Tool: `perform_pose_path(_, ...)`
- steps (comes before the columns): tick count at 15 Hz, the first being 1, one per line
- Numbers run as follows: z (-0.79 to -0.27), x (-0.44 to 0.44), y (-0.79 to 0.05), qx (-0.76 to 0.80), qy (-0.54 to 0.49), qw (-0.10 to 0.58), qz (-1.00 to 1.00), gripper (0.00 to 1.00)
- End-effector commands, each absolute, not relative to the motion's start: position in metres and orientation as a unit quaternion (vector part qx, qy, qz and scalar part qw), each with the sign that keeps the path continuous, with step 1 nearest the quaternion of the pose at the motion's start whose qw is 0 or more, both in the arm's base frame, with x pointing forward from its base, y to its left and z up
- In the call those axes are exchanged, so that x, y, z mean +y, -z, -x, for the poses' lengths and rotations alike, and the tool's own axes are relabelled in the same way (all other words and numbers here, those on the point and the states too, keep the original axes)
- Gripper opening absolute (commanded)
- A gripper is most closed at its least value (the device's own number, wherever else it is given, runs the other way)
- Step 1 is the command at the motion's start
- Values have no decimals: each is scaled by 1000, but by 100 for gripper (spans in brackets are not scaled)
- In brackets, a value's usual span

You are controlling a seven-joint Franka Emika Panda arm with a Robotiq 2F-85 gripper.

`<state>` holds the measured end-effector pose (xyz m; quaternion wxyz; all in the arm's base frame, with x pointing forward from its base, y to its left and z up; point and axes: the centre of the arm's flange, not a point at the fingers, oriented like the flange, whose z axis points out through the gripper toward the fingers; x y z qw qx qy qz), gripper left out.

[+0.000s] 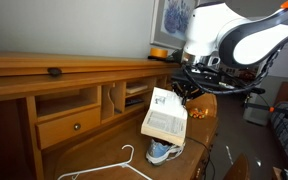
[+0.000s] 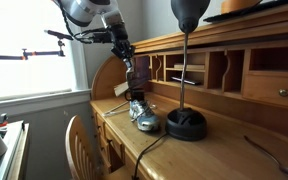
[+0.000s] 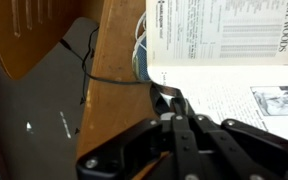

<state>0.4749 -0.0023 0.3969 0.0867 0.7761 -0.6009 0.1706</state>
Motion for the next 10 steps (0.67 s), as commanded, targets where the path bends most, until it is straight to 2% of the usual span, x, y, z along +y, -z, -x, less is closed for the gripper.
perform_pose_path(1,-489,-9,-392,-612,-178,82,-766,0)
perform_pose_path(10,-506,-15,-377,-617,-168,94,-763,0)
